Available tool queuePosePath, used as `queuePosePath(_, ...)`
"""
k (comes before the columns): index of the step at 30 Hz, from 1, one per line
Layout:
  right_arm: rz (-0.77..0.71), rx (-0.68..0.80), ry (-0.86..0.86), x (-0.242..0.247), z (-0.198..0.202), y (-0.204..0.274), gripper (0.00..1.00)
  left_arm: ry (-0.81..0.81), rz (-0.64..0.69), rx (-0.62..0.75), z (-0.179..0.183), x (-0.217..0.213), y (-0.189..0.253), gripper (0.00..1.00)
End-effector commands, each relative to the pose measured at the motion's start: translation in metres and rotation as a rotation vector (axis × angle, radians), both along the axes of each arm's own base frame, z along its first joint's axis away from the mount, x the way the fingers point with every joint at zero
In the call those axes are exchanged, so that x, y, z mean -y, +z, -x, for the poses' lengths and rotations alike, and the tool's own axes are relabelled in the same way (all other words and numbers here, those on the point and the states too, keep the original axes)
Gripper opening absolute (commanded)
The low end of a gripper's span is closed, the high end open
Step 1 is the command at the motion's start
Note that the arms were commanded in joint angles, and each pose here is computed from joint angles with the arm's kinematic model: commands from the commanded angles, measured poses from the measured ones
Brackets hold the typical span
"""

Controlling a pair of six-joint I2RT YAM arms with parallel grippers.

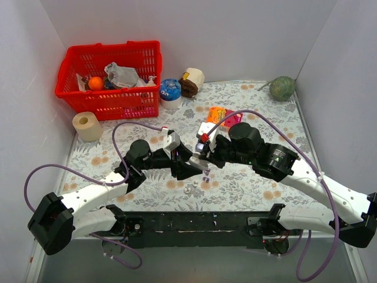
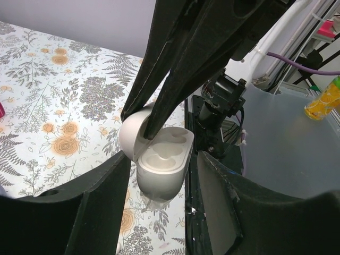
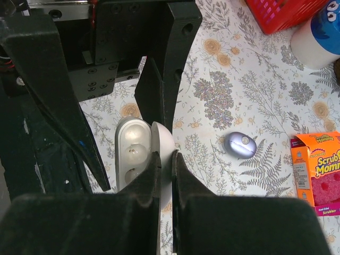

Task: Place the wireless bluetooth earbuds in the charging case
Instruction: Open the charging case.

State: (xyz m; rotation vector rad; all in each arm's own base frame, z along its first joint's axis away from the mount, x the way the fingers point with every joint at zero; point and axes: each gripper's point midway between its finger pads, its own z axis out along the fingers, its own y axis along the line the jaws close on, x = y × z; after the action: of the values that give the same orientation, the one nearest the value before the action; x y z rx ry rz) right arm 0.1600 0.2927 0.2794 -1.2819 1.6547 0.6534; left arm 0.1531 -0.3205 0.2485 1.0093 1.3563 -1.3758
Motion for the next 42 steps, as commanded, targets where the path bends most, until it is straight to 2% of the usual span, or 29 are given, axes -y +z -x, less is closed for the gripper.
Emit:
queuePosePath(1,-0.101,0.044,0.008,-0.006,0.002,0.036,0.01,-0.003,0.019,0.007,0.001,0.0,0.005,0.52)
queuePosePath(5,-0.097,0.04,0.006,-0.006,0.002,0.034,0.01,-0.003,0.031,0.01,0.0,0.001,0.008,0.52)
queuePosePath(8,-0.099,0.043,0.007,-0.006,0.002,0.035,0.01,-0.012,0.021,0.007,0.0,0.002,0.007,0.44)
queuePosePath(12,-0.095,0.038,0.01,-0.006,0.002,0.033,0.01,-0.023,0.017,0.005,0.001,0.002,0.006,0.21)
queuePosePath(13,-0.097,0.037,0.01,-0.006,0.003,0.033,0.01,-0.018,0.015,0.001,0.001,0.002,0.004,0.11)
queuePosePath(16,-0.098,0.036,0.011,-0.006,0.003,0.034,0.01,-0.015,0.02,0.007,0.002,0.001,0.004,0.02)
queuePosePath(19,-0.101,0.027,0.005,-0.007,0.003,0.034,0.01,-0.003,0.023,0.007,0.001,-0.001,0.004,0.0)
queuePosePath(21,-0.135,0.002,-0.031,-0.007,0.001,0.039,0.32,0.02,0.025,0.003,-0.001,-0.002,0.005,0.0)
queuePosePath(23,-0.205,0.01,-0.111,-0.003,-0.007,0.054,0.55,0.043,0.026,0.001,-0.003,-0.004,0.002,0.0)
queuePosePath(24,-0.248,-0.01,-0.165,0.001,-0.011,0.061,0.6,0.068,0.035,0.005,-0.005,-0.006,0.004,0.0)
queuePosePath(25,-0.281,0.002,-0.194,0.008,-0.013,0.07,0.75,0.083,0.04,0.002,-0.006,-0.008,0.005,0.0)
queuePosePath(26,-0.324,-0.006,-0.237,0.012,-0.018,0.078,0.82,0.1,0.043,0.003,-0.007,-0.01,0.006,0.0)
queuePosePath(28,-0.375,-0.009,-0.341,0.028,-0.028,0.086,0.85,0.153,0.059,0.01,-0.011,-0.016,0.008,0.0)
queuePosePath(31,-0.373,-0.025,-0.438,0.045,-0.04,0.071,0.86,0.22,0.096,0.021,-0.012,-0.028,0.014,0.0)
queuePosePath(34,-0.307,-0.086,-0.481,0.05,-0.042,0.027,0.84,0.262,0.115,0.017,-0.011,-0.037,0.014,0.0)
queuePosePath(37,-0.228,-0.189,-0.48,0.046,-0.034,-0.034,0.78,0.289,0.135,0.014,-0.005,-0.047,0.017,0.0)
queuePosePath(38,-0.224,-0.235,-0.449,0.04,-0.027,-0.047,0.75,0.292,0.145,0.012,-0.002,-0.051,0.02,0.0)
queuePosePath(39,-0.16,-0.291,-0.438,0.04,-0.019,-0.085,0.73,0.296,0.152,0.011,0.0,-0.054,0.021,0.0)
queuePosePath(42,-0.121,-0.428,-0.378,0.029,0.002,-0.129,0.66,0.307,0.16,-0.006,0.006,-0.061,0.019,0.0)
